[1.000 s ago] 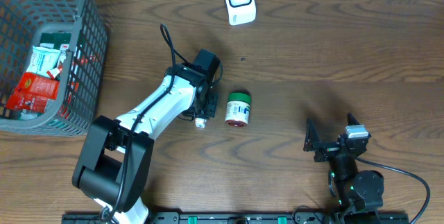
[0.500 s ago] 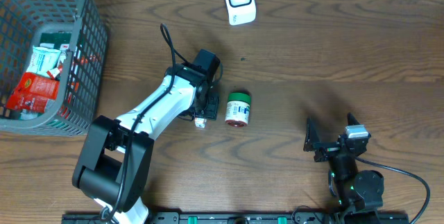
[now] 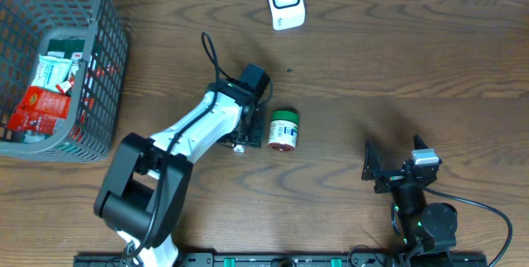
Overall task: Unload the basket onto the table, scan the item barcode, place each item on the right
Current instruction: 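Lower the tissue pack and stand it upright left of the jar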
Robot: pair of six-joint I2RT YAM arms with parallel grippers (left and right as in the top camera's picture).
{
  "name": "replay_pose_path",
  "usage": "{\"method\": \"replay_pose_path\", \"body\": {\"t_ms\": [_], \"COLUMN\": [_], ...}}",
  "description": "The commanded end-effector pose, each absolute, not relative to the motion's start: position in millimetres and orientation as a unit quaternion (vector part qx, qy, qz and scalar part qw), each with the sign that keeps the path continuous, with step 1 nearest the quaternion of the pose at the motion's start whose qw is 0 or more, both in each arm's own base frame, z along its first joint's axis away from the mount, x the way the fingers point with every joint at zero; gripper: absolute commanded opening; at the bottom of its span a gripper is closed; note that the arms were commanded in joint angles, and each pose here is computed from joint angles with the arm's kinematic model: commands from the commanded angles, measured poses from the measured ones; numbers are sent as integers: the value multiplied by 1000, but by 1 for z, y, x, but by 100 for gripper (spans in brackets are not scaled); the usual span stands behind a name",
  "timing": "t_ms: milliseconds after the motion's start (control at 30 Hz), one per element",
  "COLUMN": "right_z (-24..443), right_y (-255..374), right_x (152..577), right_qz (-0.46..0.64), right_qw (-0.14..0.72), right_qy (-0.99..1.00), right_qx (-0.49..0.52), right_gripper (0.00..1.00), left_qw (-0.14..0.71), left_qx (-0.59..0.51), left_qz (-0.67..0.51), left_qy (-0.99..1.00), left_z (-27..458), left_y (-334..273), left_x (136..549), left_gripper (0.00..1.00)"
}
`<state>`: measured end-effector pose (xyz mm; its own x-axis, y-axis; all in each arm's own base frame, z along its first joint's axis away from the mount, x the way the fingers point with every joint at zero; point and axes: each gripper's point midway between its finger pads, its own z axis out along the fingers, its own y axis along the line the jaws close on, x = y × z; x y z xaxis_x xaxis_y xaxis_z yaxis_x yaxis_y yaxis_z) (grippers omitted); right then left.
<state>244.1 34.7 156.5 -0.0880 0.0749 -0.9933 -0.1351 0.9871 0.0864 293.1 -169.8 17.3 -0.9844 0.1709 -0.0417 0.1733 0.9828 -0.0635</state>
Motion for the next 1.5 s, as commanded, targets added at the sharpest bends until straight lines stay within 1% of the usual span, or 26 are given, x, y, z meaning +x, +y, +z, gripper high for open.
{"method": "replay_pose_path", "body": {"t_ms": [0, 67, 233, 367, 667, 867, 1033, 1167, 1367, 1467], "right_z": [155, 155, 155, 155, 155, 155, 155, 155, 155, 155], "right_y": [33, 33, 33, 33, 33, 33, 33, 33, 33, 33], "right_x": [244, 244, 244, 244, 244, 244, 244, 244, 244, 244], "right_qz": [71, 71, 71, 71, 71, 71, 71, 71, 71, 71], "right_qw": [674, 674, 674, 674, 674, 674, 674, 674, 674, 674], "right_qy": [735, 735, 735, 735, 735, 735, 735, 735, 735, 735], "right_qx": [-23, -23, -23, -23, -23, -23, -23, -23, -23, -23], "right_gripper": [99, 99, 99, 99, 99, 99, 99, 99, 99, 99], "left_qw": [15, 23, 21, 35, 42, 39, 37, 34, 34, 34], "left_qx": [81, 79, 52, 45, 5, -25, -28, -30, -45, -49], "left_qz": [-21, -25, -40, -50, -56, -57, -59, -61, -62, -62], "left_qy": [996, 996, 998, 997, 998, 997, 997, 997, 996, 996], "left_z": [9, 9, 10, 11, 11, 11, 11, 11, 14, 15], "left_y": [-167, -169, -175, -181, -184, -184, -184, -185, -186, -186], "left_x": [294, 298, 298, 304, 308, 308, 307, 306, 308, 308], "left_gripper": [47, 42, 42, 42, 40, 40, 41, 46, 46, 44]}}
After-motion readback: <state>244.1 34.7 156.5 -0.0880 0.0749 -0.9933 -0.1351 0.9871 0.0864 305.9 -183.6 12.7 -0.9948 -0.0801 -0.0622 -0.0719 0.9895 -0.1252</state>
